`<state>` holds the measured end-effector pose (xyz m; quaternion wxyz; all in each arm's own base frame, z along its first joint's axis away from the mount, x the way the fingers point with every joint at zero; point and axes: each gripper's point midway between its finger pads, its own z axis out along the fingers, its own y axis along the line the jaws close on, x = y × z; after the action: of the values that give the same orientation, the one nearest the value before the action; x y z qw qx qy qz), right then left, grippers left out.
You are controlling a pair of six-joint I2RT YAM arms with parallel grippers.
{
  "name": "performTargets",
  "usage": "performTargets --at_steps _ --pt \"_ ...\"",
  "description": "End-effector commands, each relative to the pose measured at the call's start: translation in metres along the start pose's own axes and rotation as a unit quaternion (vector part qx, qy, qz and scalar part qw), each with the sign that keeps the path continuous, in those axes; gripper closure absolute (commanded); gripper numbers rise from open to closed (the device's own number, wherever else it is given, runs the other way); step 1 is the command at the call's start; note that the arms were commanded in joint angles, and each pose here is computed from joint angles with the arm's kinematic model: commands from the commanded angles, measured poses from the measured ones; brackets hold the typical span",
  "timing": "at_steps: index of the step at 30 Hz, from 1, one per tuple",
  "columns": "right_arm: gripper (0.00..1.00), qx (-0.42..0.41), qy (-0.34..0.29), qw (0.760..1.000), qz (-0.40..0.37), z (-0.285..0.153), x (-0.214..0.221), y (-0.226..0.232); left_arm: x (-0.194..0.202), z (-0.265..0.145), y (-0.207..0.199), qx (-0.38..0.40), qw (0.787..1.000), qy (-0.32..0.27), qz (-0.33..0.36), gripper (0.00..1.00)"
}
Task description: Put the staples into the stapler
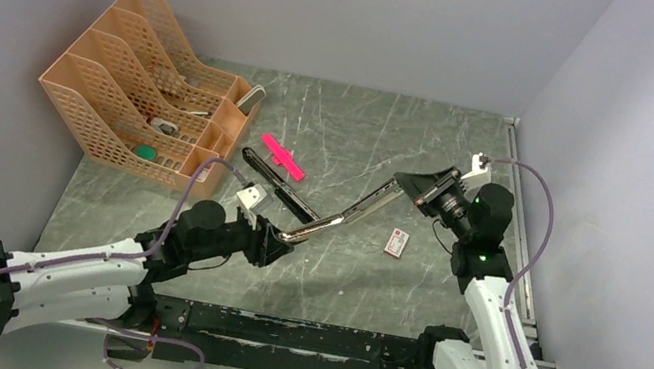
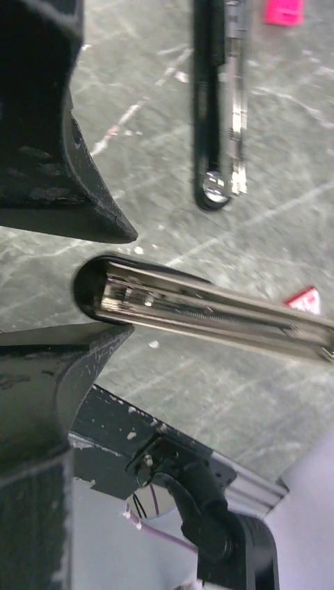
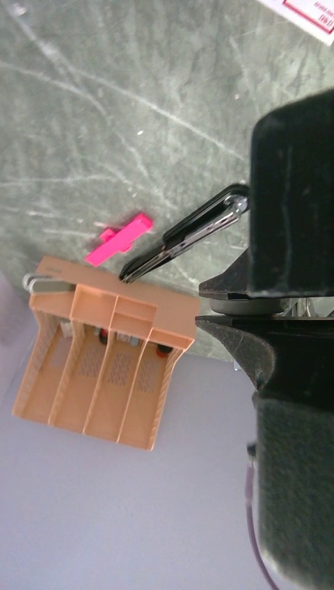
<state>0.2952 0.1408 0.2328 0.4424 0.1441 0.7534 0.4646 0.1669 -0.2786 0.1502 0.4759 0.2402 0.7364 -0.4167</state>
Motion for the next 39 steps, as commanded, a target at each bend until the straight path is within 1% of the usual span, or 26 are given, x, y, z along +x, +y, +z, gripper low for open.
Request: performTargets --at_steps 1,7,11,14,15,19,22,25,26,31,35,37,38,39 --pt "1.0 -0.088 -0.061 0.994 -0.029 -0.017 -0.042 0.069 0.018 -0.002 0.025 -0.067 0.997 0.019 -0.041 0.48" --pt "1.0 -0.079 -0.072 0.993 -0.041 -0.022 -0.049 0.074 0.022 -0.007 0.027 -0.069 0.996 0.02 -0.046 0.37" --pt "1.0 -0.082 -0.07 0.993 -0.04 -0.022 -0.047 0.075 0.005 -0.009 0.019 -0.057 0.998 0.006 -0.033 0.32" --pt "1.0 -0.084 -0.063 0.994 -0.04 -0.021 -0.045 0.074 -0.021 -0.006 0.005 -0.035 0.999 -0.005 0.0 0.31" --pt "1.0 -0.082 -0.061 0.994 -0.041 -0.02 -0.044 0.072 -0.029 -0.004 0.002 -0.027 0.999 -0.005 0.025 0.31" --pt "1.0 -0.079 -0.042 0.995 -0.04 -0.017 -0.037 0.067 -0.066 0.004 -0.018 0.004 0.997 -0.014 0.079 0.2" --pt "1.0 -0.089 -0.029 0.995 -0.035 -0.016 -0.031 0.067 -0.075 0.017 -0.025 0.021 0.994 -0.003 0.111 0.15" --pt "1.0 -0.104 -0.016 0.994 -0.024 -0.016 -0.026 0.07 -0.073 0.031 -0.033 0.048 0.99 0.014 0.134 0.07" --pt "1.0 -0.106 -0.014 0.994 -0.021 -0.016 -0.025 0.07 -0.071 0.036 -0.036 0.056 0.989 0.019 0.138 0.07" --pt "1.0 -0.121 0.0 0.993 -0.006 -0.016 -0.019 0.072 -0.057 0.052 -0.042 0.084 0.985 0.037 0.146 0.07" --pt "1.0 -0.132 0.006 0.991 0.007 -0.016 -0.015 0.072 -0.053 0.064 -0.043 0.087 0.984 0.047 0.15 0.08" --pt "1.0 -0.133 0.008 0.991 0.009 -0.016 -0.014 0.071 -0.051 0.069 -0.042 0.084 0.984 0.051 0.152 0.14" --pt "1.0 -0.133 0.008 0.991 0.01 -0.016 -0.013 0.071 -0.05 0.071 -0.041 0.083 0.983 0.054 0.152 0.19" --pt "1.0 -0.133 0.008 0.991 0.01 -0.016 -0.013 0.071 -0.048 0.073 -0.039 0.079 0.984 0.059 0.151 0.27"
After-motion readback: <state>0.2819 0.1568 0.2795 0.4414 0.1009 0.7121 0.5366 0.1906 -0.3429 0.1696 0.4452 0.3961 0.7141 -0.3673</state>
